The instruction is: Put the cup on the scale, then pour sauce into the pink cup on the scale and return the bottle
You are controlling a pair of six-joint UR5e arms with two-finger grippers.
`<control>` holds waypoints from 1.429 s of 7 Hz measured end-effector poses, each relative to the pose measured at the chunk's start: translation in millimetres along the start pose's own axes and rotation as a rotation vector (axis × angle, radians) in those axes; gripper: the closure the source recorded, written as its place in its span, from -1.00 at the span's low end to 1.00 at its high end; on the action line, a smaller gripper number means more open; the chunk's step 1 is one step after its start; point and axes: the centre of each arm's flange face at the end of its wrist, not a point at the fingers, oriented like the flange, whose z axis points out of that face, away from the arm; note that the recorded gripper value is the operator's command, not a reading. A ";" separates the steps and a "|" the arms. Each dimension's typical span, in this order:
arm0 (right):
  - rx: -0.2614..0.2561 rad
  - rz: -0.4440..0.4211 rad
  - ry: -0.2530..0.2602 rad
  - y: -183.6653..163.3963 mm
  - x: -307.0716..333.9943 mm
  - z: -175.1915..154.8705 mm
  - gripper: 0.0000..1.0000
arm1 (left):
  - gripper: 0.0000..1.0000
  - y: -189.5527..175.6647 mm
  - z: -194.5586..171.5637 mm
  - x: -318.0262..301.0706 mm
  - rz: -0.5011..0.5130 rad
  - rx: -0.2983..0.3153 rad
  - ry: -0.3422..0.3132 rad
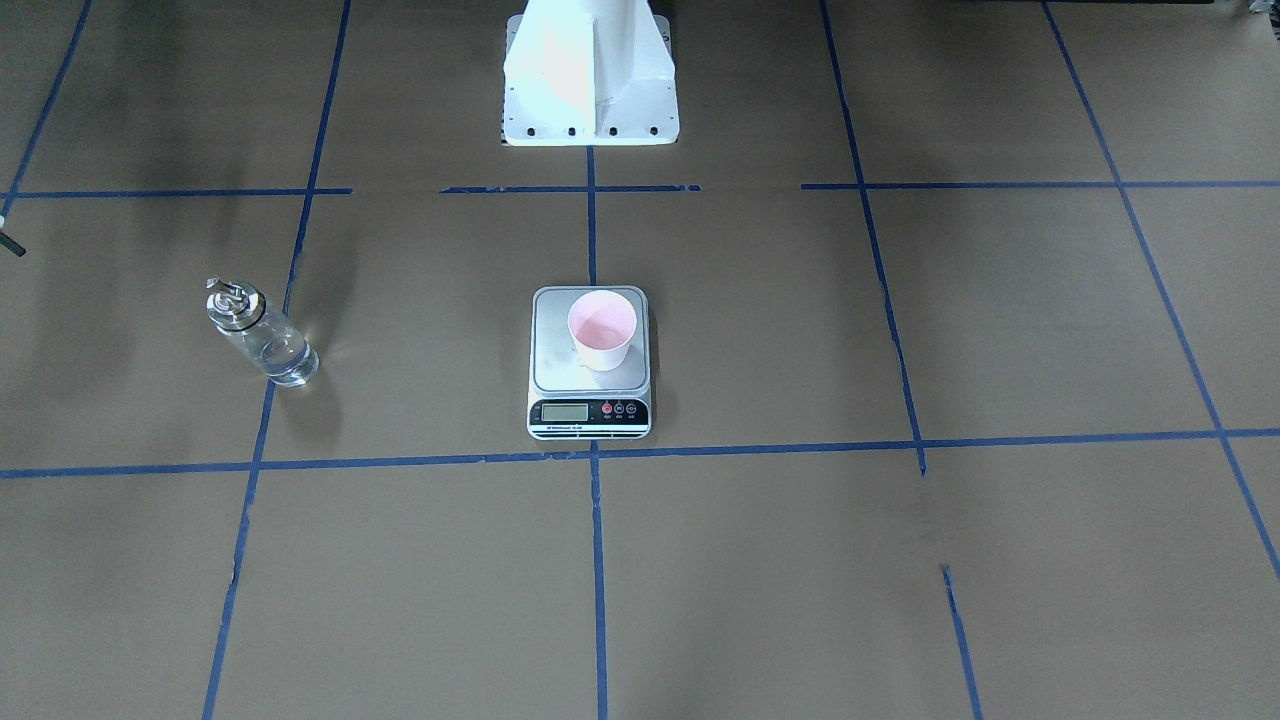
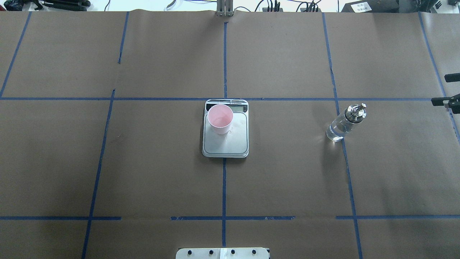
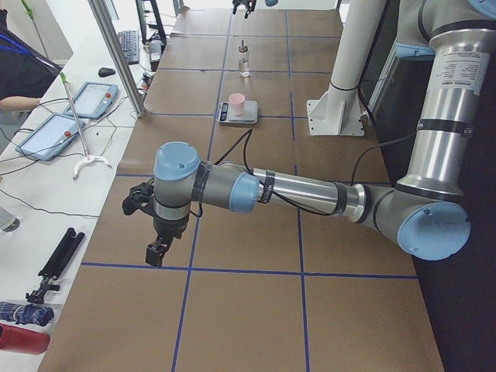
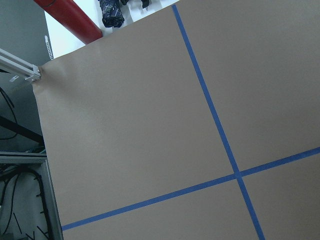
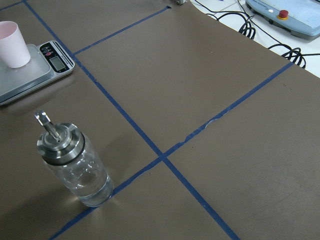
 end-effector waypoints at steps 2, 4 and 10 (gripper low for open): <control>0.037 -0.085 -0.057 27.6 29.0 26.8 -0.93 | -1.00 -0.6 -0.6 2.0 -0.001 0.005 0.017; 0.070 -0.125 -0.092 32.4 30.0 35.8 -0.98 | -1.00 -0.9 -1.0 2.9 -0.001 0.007 0.023; 0.197 0.358 -0.044 16.9 -46.8 -25.7 -0.95 | -1.00 -1.3 -0.7 2.7 0.000 0.008 0.024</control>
